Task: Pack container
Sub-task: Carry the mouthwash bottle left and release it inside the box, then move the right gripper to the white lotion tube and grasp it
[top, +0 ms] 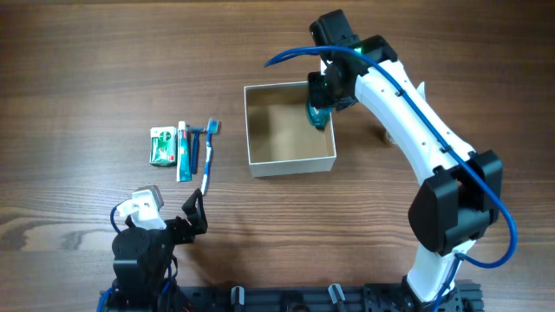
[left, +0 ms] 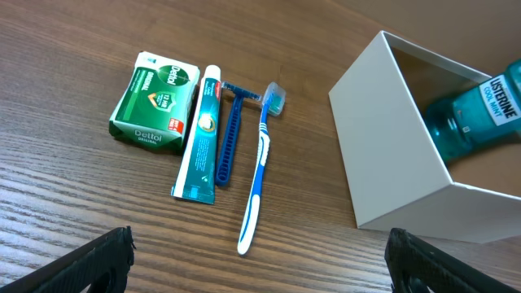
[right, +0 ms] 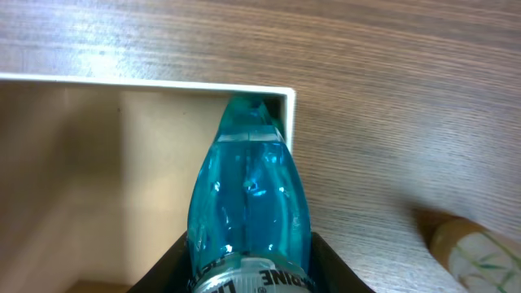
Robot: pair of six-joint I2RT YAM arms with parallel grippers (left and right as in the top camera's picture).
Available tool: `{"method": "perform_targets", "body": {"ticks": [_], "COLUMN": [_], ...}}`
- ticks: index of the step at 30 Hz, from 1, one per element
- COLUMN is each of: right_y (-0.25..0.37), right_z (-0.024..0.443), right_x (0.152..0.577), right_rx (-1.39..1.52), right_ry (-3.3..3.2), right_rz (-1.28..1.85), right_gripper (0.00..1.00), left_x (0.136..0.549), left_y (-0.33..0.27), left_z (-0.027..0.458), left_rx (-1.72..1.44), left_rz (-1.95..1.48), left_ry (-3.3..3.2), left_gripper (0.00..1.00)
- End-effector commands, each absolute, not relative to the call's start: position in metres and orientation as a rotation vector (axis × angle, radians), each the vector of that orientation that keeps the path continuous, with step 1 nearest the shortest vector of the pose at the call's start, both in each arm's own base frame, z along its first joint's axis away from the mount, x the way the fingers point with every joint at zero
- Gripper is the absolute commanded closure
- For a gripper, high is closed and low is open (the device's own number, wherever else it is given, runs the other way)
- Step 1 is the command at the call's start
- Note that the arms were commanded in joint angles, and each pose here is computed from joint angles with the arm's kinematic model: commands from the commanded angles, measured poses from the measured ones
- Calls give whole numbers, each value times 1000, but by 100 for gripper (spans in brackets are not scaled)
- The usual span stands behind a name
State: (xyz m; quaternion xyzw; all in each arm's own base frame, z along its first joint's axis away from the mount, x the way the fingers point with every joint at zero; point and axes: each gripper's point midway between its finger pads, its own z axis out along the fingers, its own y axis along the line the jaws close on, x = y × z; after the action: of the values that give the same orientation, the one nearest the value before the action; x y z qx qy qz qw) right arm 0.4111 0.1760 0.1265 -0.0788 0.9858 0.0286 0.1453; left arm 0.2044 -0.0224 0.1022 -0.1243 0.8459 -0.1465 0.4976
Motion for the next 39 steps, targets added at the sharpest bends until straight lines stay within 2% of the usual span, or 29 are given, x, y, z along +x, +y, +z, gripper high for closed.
{"method": "perform_targets", "body": {"ticks": [1,3,6,9,10,11,15,18,22,25,26,29,30,31,32,39], "right_y": [188,187,183,176,170,155,99,49,15,15,14,13,13,13,14,13], "right_z": [126,132,160,206,230,277,332,325,265,210,194,159,153,149,149,151], "right_x": [408,406,401,392,386,375,362,362,378,385,386,385,385,384,383,377], "right_rx": [-368,-367,-326,-269,-231,-190,-37,130,263,292,304,381,404,417,423,456], "right_ry": [2836,2828,2784,2690,2635,2514,2359,2397,2605,2785,2837,2943,2962,2976,2981,2990], "right_rz": [138,140,151,181,189,183,61,-17,-33,-27,-40,-70,-76,-79,-77,-86], "right_gripper": [41,29,20,16,13,5,0,0,2,13,23,41,53,76,92,96], "left_x": [203,203,203,203,203,203,203,203,203,203,203,203,203,203,203,203], "left_y": [-28,-28,-28,-28,-28,-28,-28,-28,-28,-28,-28,-28,-28,-28,-28,-28], "left_z": [96,96,96,96,96,96,96,96,96,96,96,96,96,96,96,96], "left_rx": [-275,-275,-275,-275,-275,-275,-275,-275,-275,-275,-275,-275,-275,-275,-275,-275], "left_rz": [-381,-381,-382,-382,-381,-381,-382,-381,-381,-381,-381,-381,-381,-381,-381,-381], "left_ry": [2062,2062,2062,2062,2062,2062,2062,2062,2062,2062,2062,2062,2062,2062,2062,2062], "left_gripper": [0,0,0,0,0,0,0,0,0,0,0,0,0,0,0,0]}}
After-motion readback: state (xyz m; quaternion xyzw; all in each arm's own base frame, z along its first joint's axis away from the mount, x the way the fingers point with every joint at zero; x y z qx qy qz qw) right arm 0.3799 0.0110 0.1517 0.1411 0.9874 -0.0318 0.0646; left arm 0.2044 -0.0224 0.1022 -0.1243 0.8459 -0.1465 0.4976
